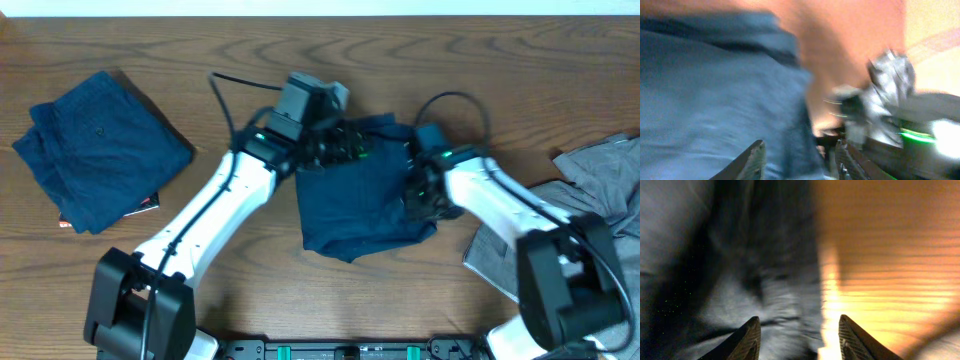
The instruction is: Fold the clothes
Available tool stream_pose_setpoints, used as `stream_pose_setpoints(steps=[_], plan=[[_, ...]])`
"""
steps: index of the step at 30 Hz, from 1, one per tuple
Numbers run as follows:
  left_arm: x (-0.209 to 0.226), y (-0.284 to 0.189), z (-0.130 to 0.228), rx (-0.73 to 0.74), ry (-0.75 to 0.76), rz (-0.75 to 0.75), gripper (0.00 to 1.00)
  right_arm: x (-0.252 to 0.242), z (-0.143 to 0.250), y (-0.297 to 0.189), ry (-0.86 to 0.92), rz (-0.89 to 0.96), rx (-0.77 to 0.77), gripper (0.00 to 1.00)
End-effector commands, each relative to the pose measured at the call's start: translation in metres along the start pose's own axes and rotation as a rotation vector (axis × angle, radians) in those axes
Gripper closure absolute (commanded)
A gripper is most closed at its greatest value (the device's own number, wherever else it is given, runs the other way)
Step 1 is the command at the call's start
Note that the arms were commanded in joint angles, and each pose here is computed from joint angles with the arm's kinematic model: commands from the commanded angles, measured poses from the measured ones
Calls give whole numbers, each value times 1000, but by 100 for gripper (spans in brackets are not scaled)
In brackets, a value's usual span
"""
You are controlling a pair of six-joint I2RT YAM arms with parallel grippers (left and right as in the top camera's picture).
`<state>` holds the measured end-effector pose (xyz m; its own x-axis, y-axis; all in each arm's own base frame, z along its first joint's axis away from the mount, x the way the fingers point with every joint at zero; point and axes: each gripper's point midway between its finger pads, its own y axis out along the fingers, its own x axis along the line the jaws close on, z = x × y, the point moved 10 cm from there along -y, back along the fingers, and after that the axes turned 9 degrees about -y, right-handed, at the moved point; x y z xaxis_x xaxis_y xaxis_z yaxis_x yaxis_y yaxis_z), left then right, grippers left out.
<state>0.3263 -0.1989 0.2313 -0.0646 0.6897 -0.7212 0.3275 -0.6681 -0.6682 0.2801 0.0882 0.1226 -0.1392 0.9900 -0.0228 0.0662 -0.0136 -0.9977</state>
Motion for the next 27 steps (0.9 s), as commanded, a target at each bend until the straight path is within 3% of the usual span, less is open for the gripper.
stream_pose_setpoints(steps=[1,6,12,18,27], plan=[[11,-15,-28,-221,23,-138,48,-17,-24,-72,77,-7,-245,51],[25,-11,-48,-408,111,-314,44,-1,-20,-120,-59,-226,-386,53],[42,26,-61,-406,165,-324,44,41,-2,-111,-234,-465,-290,52],[76,65,-63,-347,140,-382,44,76,17,-67,-295,-473,-149,50],[119,80,-37,-142,64,-570,44,61,41,10,-115,-253,-1,49]])
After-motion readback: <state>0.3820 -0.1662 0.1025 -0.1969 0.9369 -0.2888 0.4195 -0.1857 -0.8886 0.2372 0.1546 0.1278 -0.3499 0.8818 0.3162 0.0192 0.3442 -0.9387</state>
